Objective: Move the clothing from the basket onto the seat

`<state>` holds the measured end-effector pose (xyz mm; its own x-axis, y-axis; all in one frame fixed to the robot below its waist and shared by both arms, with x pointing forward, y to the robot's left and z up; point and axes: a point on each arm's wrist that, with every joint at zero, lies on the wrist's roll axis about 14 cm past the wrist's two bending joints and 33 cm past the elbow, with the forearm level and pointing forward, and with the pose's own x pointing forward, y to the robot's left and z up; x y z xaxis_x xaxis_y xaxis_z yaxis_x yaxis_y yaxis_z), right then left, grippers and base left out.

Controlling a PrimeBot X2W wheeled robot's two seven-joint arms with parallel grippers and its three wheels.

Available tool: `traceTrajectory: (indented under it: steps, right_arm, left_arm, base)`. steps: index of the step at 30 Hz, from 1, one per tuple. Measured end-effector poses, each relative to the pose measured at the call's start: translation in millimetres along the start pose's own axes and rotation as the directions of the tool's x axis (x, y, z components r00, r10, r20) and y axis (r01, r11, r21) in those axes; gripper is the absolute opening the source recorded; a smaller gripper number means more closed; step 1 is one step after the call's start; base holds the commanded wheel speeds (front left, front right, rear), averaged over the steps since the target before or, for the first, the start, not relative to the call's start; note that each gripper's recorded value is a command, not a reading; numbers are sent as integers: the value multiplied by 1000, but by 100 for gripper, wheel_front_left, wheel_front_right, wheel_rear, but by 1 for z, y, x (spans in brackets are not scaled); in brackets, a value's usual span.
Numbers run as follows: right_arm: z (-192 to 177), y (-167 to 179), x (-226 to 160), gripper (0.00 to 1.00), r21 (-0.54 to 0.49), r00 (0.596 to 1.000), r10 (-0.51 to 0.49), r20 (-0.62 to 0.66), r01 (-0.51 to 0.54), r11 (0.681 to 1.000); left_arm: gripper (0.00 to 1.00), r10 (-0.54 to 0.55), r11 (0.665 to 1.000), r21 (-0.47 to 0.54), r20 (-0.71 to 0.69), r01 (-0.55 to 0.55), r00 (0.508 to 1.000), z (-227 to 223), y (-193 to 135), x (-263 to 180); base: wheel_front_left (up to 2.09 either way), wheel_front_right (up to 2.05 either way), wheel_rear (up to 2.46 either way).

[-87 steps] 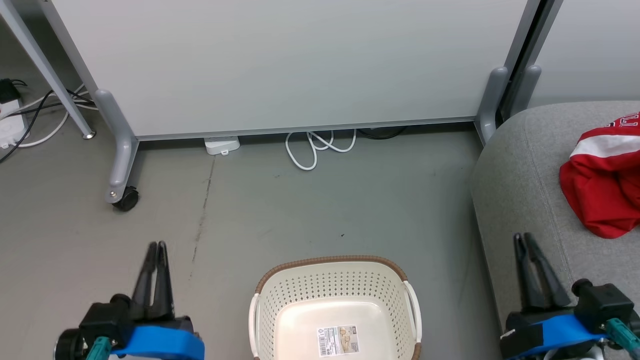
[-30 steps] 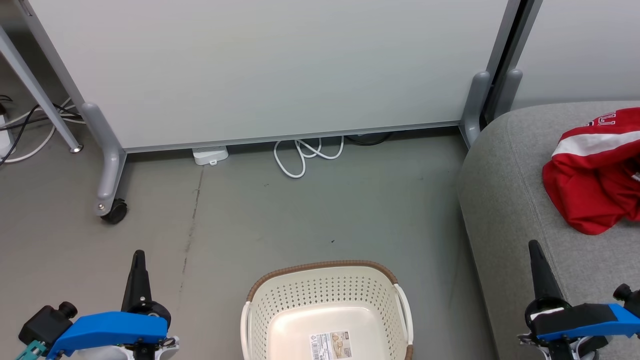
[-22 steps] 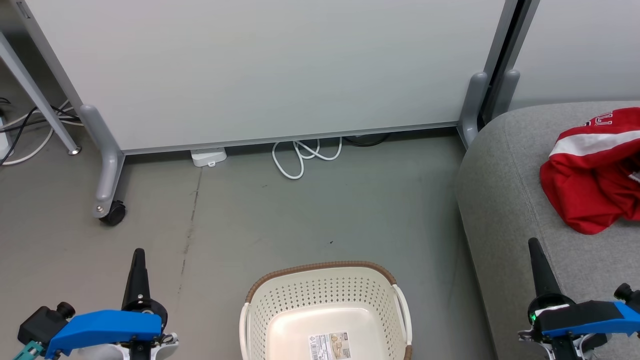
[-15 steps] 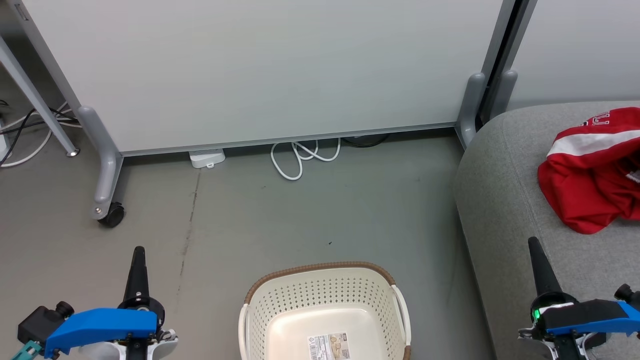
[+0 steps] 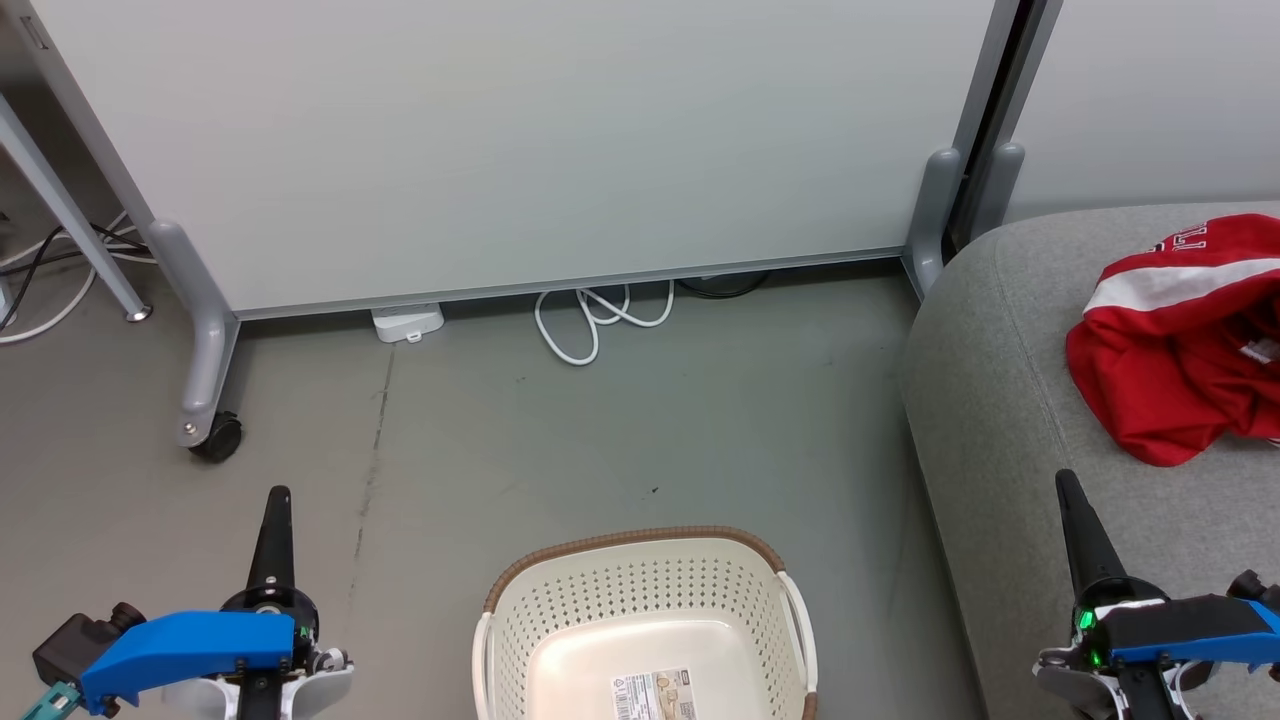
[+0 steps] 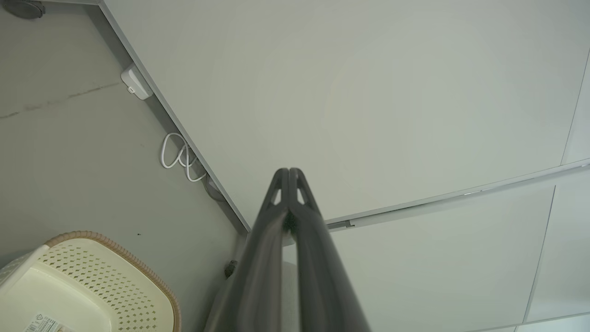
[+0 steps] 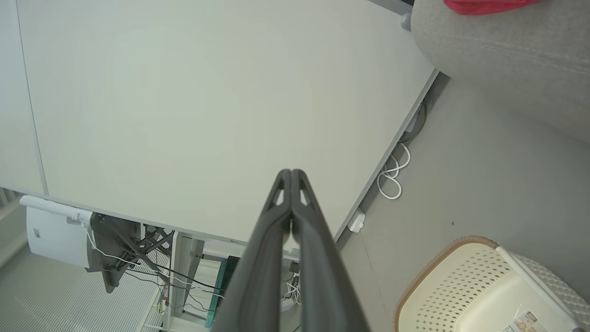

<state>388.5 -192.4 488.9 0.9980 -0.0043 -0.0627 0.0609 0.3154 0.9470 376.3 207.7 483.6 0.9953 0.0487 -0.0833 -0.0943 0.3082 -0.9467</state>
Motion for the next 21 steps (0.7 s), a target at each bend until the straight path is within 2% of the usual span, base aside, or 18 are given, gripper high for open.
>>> traceTrajectory:
  steps: [21]
  right_arm:
    - [5, 6, -1, 0, 175, 1000, 23, 2, -23, 984]
  left_arm:
    - [0, -36, 984, -173, -15, 33, 999, -1, -10, 5]
  base:
    - [0, 0, 0]
